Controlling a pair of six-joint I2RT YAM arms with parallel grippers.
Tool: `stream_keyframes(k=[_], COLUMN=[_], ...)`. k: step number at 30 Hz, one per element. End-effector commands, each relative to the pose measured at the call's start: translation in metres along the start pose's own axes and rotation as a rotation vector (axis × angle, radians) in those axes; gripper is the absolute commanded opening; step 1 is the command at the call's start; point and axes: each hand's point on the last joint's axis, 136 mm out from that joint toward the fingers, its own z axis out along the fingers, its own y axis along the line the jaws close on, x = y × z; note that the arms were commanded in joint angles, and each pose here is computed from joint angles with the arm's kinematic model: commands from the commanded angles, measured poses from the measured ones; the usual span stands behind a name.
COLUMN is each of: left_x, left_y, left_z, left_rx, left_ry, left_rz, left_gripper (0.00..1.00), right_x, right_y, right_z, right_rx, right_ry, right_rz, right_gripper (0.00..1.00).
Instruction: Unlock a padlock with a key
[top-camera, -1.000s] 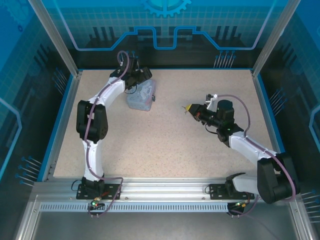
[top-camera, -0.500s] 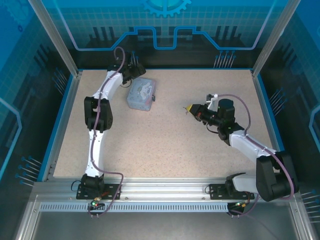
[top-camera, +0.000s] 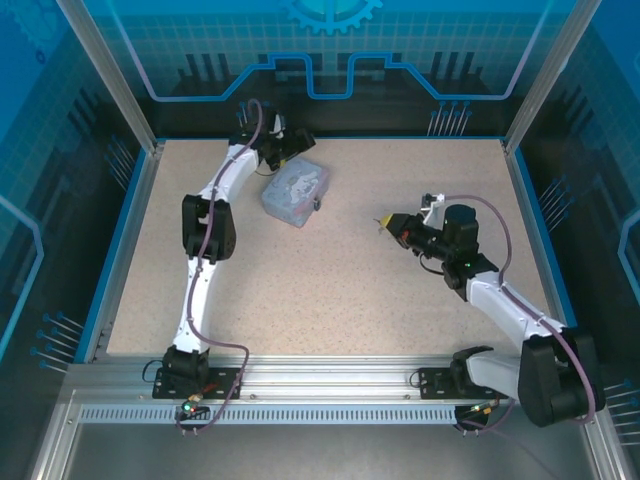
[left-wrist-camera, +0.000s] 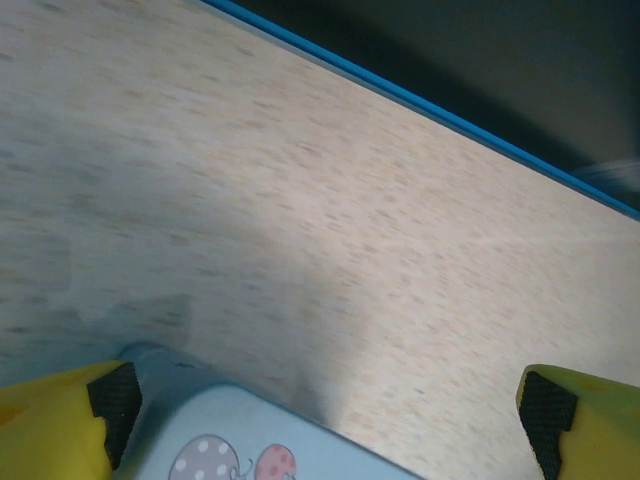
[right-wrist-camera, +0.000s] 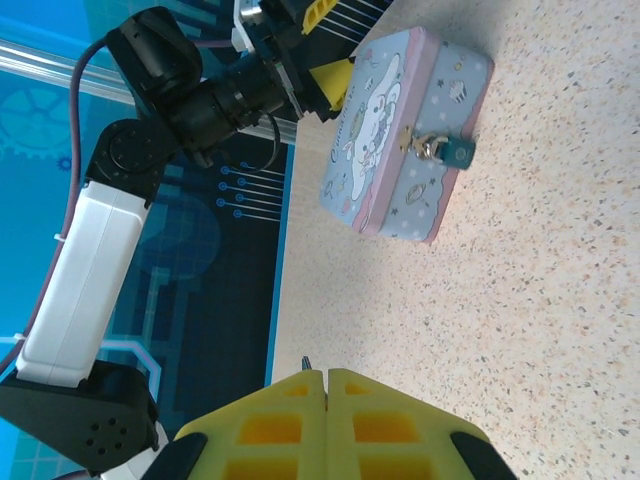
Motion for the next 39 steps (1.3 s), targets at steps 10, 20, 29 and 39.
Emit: stream_keyframes(k=[10,20,29,39], left_x=[0.137,0.109,0.154,0.191], left_y=[-0.162,-0.161,-0.107,-0.048], left_z=[-0.016,-0.115,-0.16,-0.141], left_rx=[0.308,0.302,0.264,0.155], left_ry=[0.237,-0.006,-0.052,-0.031], left_rz=[0.205,0.162,0.098,0.07], left_gripper=[0.99,0.99,0.99,0.99], right_x=[0.006,0.02,0.029,0.014], right_y=[-0.037,-0.049,-0.068,-0.082], right_z=[-0.025,-0.039,-0.034,-0.007], right_rx=[0.138,0.186,0.227,0.252], right_ry=[-0.041,-0.016,0.022,-0.001], right_rz=[-0.007,-0.033,-0.017,-0.003], right_gripper=[0.0,0.0,0.0,0.0])
